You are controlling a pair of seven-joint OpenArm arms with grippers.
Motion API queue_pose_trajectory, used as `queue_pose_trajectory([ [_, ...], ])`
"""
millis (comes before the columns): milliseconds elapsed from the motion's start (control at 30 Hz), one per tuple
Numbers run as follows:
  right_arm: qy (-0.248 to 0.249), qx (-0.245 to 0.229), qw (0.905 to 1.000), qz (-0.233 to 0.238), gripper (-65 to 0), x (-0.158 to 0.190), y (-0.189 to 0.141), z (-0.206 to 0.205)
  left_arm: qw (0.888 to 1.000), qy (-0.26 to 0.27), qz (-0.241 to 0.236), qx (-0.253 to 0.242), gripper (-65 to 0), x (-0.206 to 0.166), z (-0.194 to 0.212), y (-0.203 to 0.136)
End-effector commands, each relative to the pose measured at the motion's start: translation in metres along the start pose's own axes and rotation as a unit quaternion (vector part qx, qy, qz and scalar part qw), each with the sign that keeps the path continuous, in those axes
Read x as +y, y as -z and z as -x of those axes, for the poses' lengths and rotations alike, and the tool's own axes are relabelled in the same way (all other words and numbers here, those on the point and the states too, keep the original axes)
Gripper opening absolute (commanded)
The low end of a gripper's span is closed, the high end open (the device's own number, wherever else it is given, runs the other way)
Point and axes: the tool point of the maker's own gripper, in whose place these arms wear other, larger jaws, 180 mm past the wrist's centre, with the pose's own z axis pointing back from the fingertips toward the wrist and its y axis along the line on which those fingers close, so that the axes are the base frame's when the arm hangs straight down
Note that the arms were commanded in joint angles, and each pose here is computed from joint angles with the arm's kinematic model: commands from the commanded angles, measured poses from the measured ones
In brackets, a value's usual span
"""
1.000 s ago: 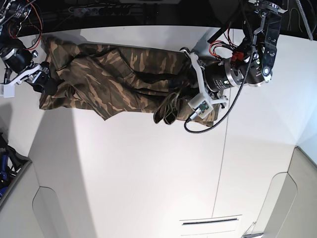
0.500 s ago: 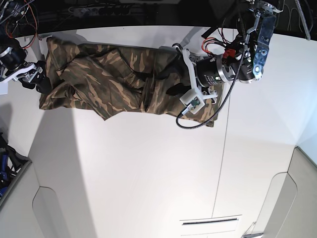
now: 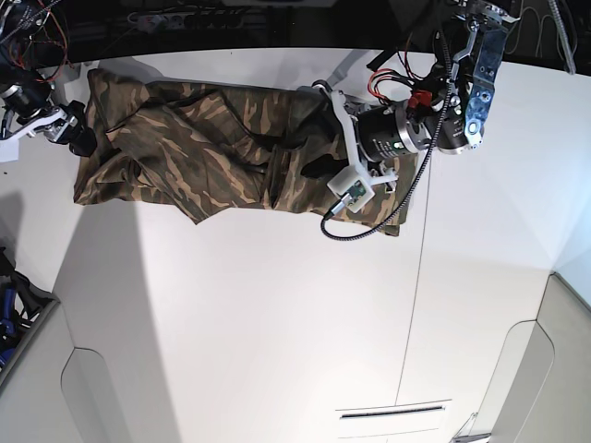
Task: Fold the T-shirt properly
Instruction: 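Carry the strip end in the left gripper toward the middle of the strip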
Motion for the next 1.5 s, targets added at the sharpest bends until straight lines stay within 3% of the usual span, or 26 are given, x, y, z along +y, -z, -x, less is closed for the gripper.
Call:
queue_pose_trajectory([
  [0, -0.005, -0.016, 0.9998, -0.014, -21.1, 0.004, -0.002, -0.011, 1.0, 0.005, 0.001, -0.021, -30.1, 0.0, -0.013, -0.003],
  [200, 0.025, 0.003, 0.9986, -0.047, -21.1, 0.009, 0.008, 0.006, 1.0, -0.004, -0.008, -0.021, -30.1, 0.004, -0.013, -0.003],
  [567, 0.01, 0.039, 0.9942, -0.1, -21.1, 0.046, 0.032, 0.021, 1.0, -0.003, -0.011, -0.018, -30.1, 0.005, -0.012, -0.003],
  [733, 0.004, 0.04, 0.9947, -0.095, -22.0, 0.051, 0.04, 0.024, 1.0, -0.01, -0.018, -0.01, -30.1, 0.008, -0.009, -0.003],
  [800, 0.001, 0.042, 0.9948, -0.093, -29.9, 0.052, 0.042, 0.023, 1.0, -0.01, -0.018, -0.01, -30.1, 0.007, -0.009, -0.003],
  [967, -0.002, 0.04, 0.9949, -0.093, -64.4, 0.052, 0.043, 0.021, 1.0, -0.01, -0.018, -0.009, -30.1, 0.007, -0.009, -0.002],
  [1267, -0.007, 0.034, 0.9955, -0.088, -65.0, 0.048, 0.041, 0.015, 1.0, -0.009, -0.019, -0.011, -30.2, 0.009, -0.01, -0.003],
  [1467, -0.039, 0.031, 0.9968, -0.063, -65.0, 0.029, 0.028, -0.007, 0.998, -0.024, -0.034, -0.044, -30.2, 0.025, -0.026, -0.019],
])
